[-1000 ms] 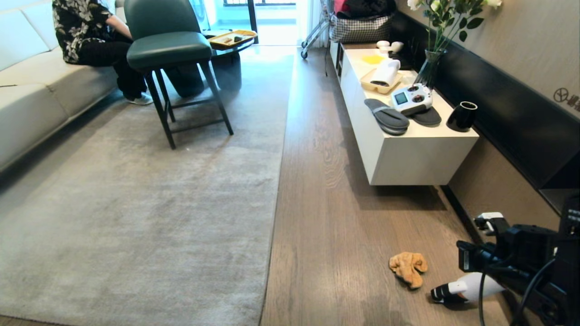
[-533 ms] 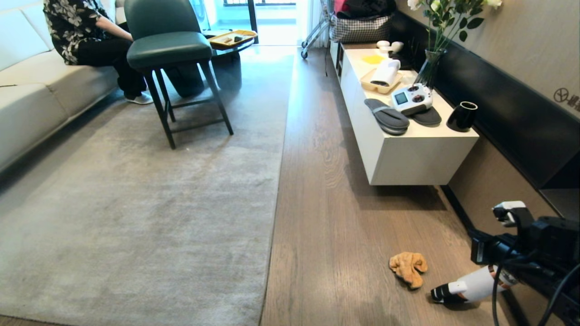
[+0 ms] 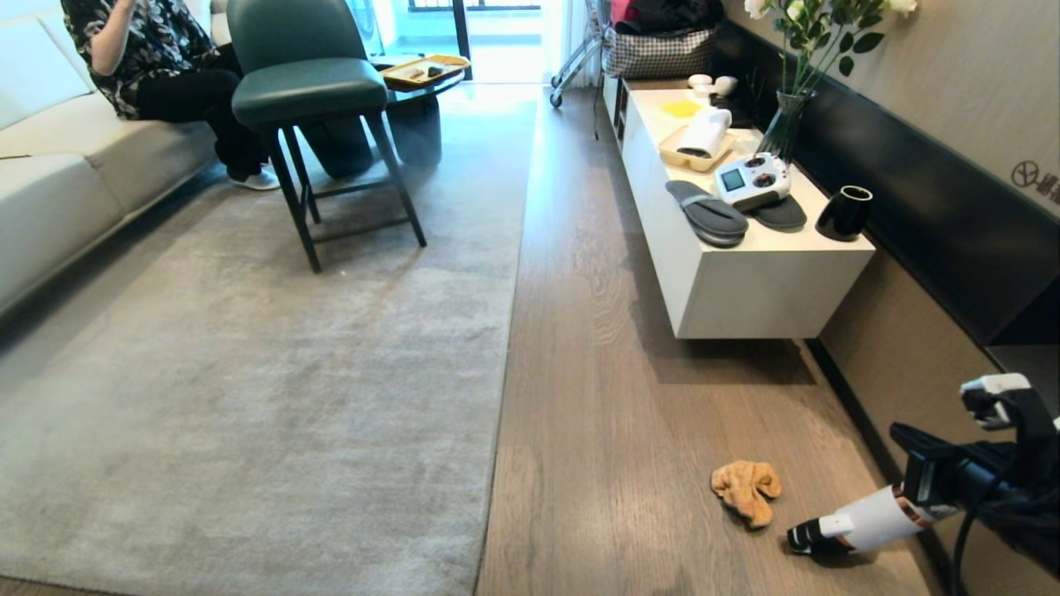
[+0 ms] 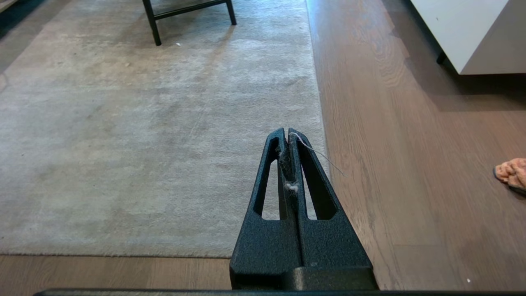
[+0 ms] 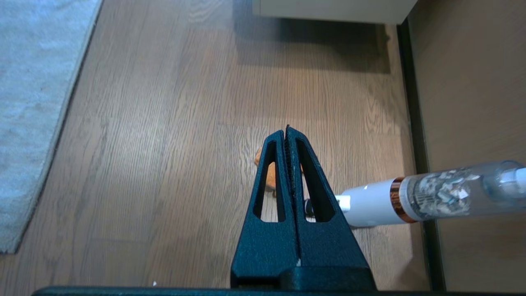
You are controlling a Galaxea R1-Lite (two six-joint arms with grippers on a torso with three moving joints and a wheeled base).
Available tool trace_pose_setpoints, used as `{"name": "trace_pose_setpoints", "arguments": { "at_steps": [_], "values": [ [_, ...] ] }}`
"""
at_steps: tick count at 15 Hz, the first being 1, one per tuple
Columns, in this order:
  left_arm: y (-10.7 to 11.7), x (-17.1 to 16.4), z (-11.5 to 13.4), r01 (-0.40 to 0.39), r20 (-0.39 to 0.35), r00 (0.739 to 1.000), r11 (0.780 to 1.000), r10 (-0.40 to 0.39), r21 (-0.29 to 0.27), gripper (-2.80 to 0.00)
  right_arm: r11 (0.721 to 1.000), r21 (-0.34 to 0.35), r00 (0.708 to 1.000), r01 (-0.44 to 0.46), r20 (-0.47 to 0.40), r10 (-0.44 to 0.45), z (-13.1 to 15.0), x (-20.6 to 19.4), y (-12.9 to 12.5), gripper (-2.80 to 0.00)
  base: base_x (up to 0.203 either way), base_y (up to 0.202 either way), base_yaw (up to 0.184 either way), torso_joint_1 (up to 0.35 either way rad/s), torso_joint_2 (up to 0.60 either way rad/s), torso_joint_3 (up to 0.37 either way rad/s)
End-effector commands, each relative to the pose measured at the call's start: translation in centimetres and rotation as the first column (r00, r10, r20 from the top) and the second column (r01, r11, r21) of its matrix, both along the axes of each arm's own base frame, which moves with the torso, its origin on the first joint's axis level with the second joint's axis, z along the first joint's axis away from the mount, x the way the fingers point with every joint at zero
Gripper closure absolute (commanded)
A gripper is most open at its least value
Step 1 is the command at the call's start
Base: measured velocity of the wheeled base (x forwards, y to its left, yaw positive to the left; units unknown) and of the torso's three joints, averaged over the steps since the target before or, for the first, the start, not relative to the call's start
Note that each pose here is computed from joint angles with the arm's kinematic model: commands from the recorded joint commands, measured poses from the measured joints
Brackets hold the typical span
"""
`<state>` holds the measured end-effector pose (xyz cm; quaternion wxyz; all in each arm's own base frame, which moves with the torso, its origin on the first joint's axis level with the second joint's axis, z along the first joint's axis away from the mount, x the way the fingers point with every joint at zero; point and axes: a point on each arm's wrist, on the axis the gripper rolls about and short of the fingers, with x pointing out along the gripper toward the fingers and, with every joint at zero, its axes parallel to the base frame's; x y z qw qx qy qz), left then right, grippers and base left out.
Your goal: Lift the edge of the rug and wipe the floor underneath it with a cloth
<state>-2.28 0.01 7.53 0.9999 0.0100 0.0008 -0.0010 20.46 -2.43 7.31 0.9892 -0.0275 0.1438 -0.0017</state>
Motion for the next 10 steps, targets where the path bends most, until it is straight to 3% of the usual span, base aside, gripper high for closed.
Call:
{"name": "trace_pose_setpoints", "arguments": {
  "at_steps": [1,10],
  "values": [
    [0.0,0.0,0.0,0.000,0.000,1.000,1.000,0.000,0.000,0.00,1.000,-0.011,0.996,0.000,0.094,0.001,1.7,-0.9,0.1,0.00,0.000,0.000,0.000,0.000,0.00,0.000],
    [0.0,0.0,0.0,0.000,0.000,1.000,1.000,0.000,-0.001,0.00,0.998,-0.057,0.974,0.003,0.228,0.010,5.9,-5.4,0.7,0.00,0.000,0.000,0.000,0.000,0.00,0.000]
  ]
}}
